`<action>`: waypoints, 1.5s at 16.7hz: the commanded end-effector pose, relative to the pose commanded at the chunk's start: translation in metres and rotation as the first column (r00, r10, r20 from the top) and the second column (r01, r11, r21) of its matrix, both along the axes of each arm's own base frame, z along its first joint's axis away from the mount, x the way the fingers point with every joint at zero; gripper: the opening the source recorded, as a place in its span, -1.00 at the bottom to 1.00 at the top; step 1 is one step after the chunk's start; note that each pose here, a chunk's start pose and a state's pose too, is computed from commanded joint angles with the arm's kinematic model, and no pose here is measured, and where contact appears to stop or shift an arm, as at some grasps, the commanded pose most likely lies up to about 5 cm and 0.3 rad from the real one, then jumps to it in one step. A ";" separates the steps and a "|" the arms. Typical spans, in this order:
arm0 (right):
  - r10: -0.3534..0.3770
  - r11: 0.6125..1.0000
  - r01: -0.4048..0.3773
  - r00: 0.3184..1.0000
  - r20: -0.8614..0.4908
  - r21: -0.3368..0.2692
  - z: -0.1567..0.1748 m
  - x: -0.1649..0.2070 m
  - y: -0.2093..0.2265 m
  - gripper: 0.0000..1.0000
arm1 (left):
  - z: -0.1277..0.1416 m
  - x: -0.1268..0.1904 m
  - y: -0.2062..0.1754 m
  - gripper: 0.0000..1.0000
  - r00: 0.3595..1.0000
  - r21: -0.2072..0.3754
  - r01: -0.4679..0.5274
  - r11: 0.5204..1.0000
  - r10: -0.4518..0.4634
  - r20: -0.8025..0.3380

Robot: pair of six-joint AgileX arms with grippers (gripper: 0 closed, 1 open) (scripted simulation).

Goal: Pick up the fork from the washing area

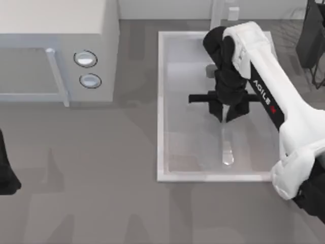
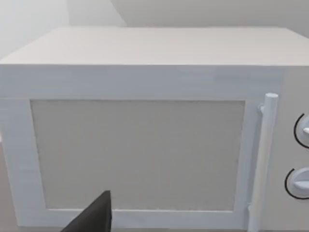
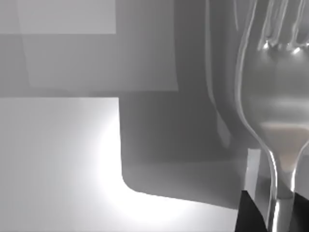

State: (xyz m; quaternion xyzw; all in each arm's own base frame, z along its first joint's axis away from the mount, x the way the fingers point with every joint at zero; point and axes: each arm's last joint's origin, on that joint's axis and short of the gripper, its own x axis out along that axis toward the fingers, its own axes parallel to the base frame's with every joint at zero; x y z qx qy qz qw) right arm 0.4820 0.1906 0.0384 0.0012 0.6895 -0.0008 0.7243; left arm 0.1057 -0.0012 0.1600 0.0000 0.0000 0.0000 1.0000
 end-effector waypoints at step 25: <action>-0.001 1.000 0.001 1.000 0.014 0.003 0.181 -0.008 -0.043 -1.00 | 0.000 0.000 0.000 1.00 1.000 0.000 0.000 1.000 0.000 0.000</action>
